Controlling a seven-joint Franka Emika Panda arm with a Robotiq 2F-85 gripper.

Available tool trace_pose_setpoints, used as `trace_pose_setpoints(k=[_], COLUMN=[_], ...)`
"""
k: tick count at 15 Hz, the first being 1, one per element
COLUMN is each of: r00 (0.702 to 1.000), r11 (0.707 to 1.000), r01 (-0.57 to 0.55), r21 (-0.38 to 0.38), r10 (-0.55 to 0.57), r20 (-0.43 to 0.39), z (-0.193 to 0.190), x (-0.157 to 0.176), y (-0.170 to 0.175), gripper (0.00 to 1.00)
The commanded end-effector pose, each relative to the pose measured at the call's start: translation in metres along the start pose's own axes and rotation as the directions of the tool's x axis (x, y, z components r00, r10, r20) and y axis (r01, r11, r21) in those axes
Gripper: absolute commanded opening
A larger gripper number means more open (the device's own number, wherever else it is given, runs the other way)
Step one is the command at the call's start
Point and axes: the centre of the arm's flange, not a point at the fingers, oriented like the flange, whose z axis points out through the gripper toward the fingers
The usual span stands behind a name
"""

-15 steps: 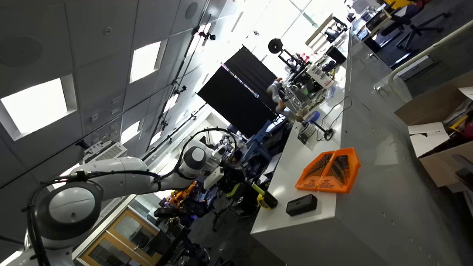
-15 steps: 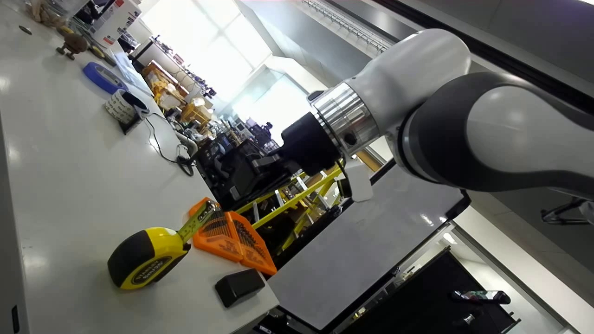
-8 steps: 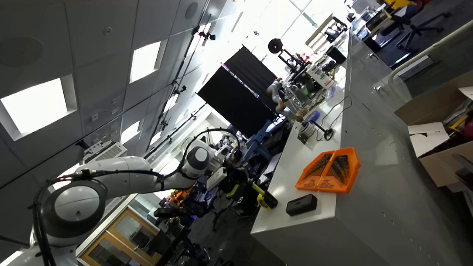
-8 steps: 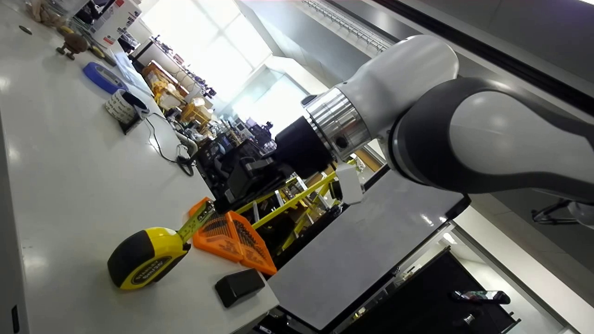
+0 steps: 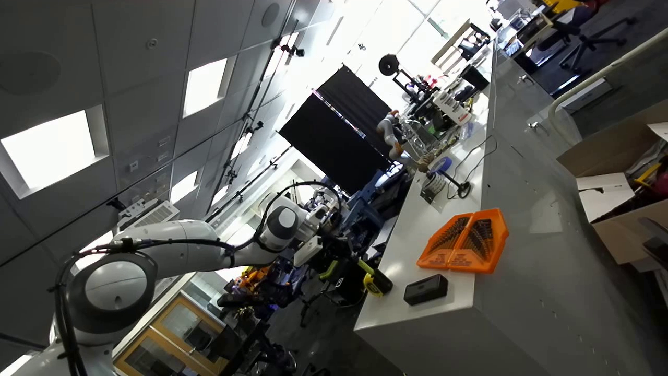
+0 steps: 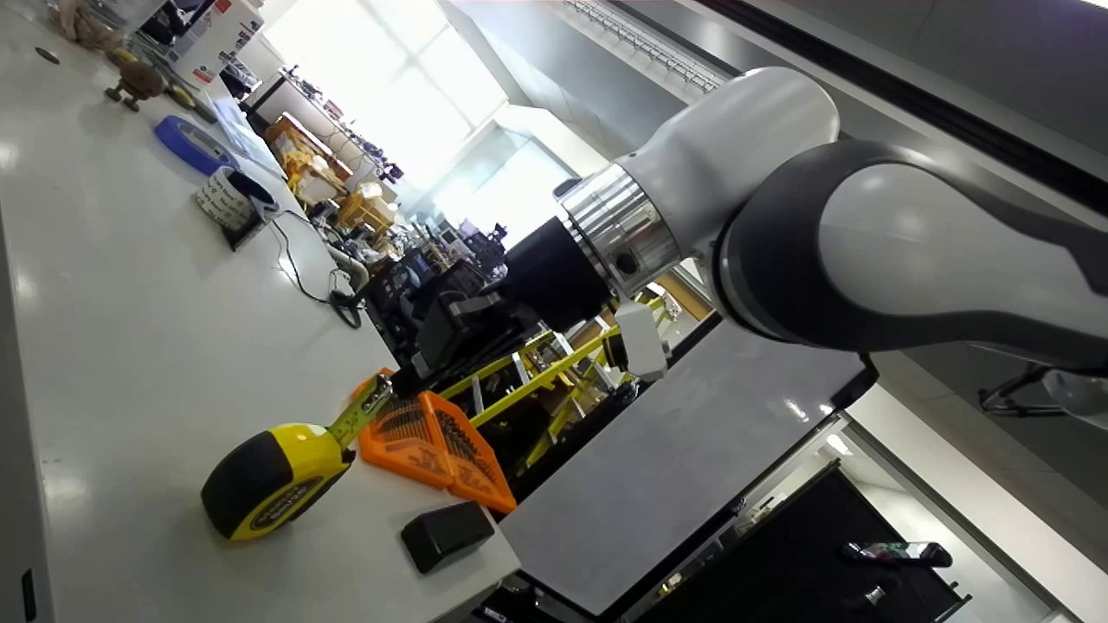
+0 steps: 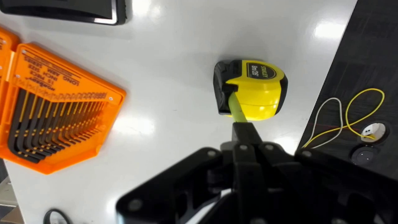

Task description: Push the measuring tape back inside the case

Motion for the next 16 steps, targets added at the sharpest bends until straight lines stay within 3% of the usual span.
trace_pose_setpoints(k=[1,8,16], r00=[0.998,0.992,0.992], r11=[1.000,0.999,0.999], r01=[-0.004,-0.020,-0.027], r21=[0.019,0.030,0.025], r10=[0.003,0.016,0.024], r20=[0.060,0.126,0.123], z=[0.007,0.022,0.025], x=[0.008,0.007,0.012], y=[-0.003,-0.001,0.001], gripper=[0.00,0.00,0.00])
